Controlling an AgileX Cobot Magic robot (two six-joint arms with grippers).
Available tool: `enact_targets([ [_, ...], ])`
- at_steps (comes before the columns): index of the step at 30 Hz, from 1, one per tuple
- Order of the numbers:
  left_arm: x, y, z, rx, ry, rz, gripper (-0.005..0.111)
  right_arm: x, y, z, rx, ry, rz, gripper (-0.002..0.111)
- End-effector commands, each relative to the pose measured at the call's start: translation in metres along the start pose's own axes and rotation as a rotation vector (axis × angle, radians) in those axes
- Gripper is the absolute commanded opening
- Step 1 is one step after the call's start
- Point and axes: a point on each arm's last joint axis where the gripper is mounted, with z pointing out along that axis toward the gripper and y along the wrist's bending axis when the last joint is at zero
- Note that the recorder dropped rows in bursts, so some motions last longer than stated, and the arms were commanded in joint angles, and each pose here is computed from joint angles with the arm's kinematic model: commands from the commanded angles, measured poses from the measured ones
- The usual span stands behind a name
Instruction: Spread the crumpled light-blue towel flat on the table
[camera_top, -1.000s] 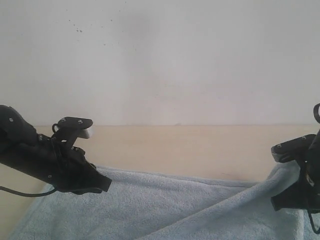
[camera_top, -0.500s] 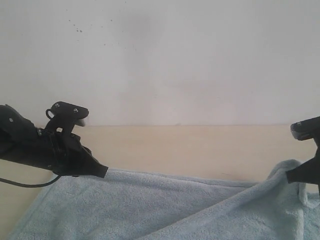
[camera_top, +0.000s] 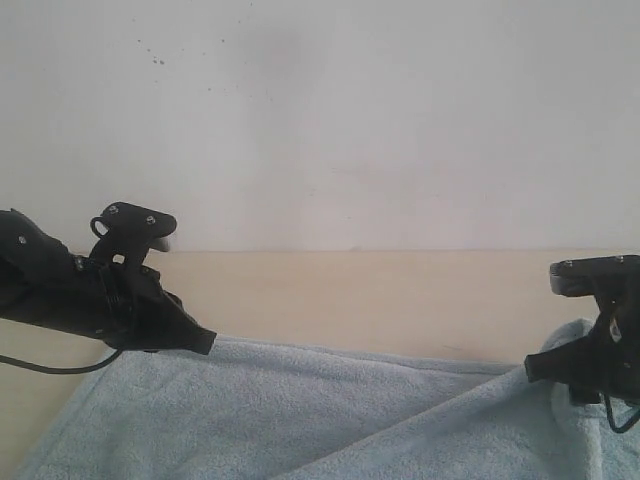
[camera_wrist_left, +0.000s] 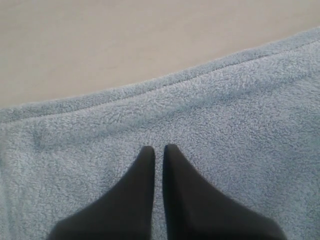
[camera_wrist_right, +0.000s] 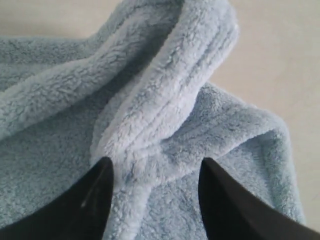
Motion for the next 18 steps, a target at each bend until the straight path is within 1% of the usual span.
enact_targets([
  [1,-0.002,-0.003,-0.001,0.011,-0.005,-0.009,0.006,-0.003,0.013,-0.014,-0.037,-0.036,-0.037,0.051],
  [4,-0.002,-0.003,-0.001,0.011,-0.005,-0.009,0.006,-0.003,0.024,-0.020,-0.058,-0.063,-0.116,0.051],
  [7,-0.002,-0.004,-0.001,0.015,-0.001,-0.009,0.006,-0.003,0.024,-0.019,-0.049,-0.060,-0.137,0.051],
  [12,0.002,-0.008,-0.001,0.061,0.038,-0.008,0.006,-0.002,-0.001,-0.008,0.051,-0.014,-0.088,0.051],
  [15,0.002,-0.009,-0.001,0.067,0.044,-0.008,0.006,-0.002,-0.012,-0.005,0.069,-0.006,-0.034,0.051],
  [16,0.002,-0.009,-0.001,0.067,0.044,-0.008,0.006,-0.003,-0.012,-0.005,0.069,-0.007,-0.030,0.049],
  [18,0.002,-0.009,-0.001,0.067,0.044,-0.008,0.006,-0.003,-0.012,-0.005,0.065,-0.013,-0.030,0.038],
])
